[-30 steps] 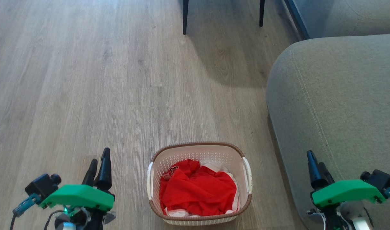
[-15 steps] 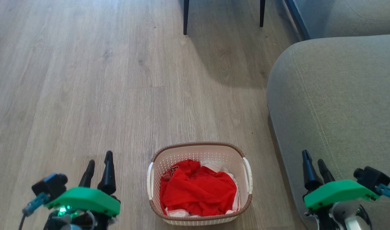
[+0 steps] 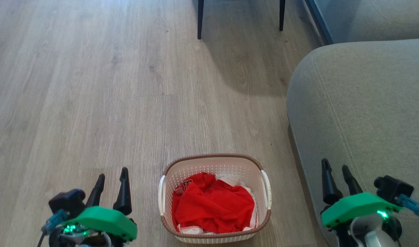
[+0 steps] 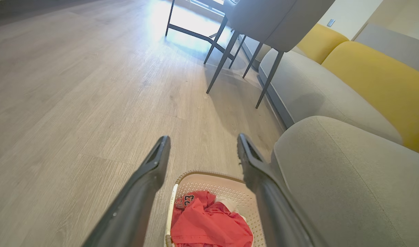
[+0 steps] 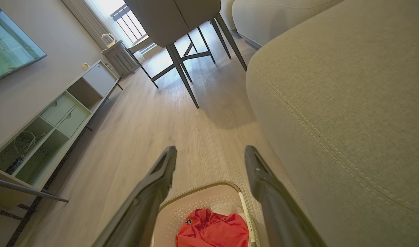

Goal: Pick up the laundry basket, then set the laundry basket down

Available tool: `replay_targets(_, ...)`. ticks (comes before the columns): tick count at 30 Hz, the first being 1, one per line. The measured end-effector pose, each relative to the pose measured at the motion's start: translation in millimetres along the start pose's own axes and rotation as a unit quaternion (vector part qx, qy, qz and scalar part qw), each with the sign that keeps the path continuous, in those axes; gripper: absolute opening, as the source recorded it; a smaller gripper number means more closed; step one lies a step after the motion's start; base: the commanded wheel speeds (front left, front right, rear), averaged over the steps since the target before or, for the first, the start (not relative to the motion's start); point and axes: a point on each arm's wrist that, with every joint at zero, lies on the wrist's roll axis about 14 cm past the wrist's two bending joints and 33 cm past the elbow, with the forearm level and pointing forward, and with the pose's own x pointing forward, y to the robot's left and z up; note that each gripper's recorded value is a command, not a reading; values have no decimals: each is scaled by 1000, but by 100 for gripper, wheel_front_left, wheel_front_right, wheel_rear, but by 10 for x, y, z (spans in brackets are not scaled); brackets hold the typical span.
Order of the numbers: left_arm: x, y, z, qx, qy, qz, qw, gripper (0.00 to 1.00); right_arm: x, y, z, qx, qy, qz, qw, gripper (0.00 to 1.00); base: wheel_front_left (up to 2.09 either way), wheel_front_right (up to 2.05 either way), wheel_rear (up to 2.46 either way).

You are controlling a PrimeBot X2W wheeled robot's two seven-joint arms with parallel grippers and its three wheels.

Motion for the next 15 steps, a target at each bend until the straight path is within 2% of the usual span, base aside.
replay_targets(15,-114,-21,-65,81,-5,-8,997,100,-27,125,19,-83,-11,26,996,100,0,0,0)
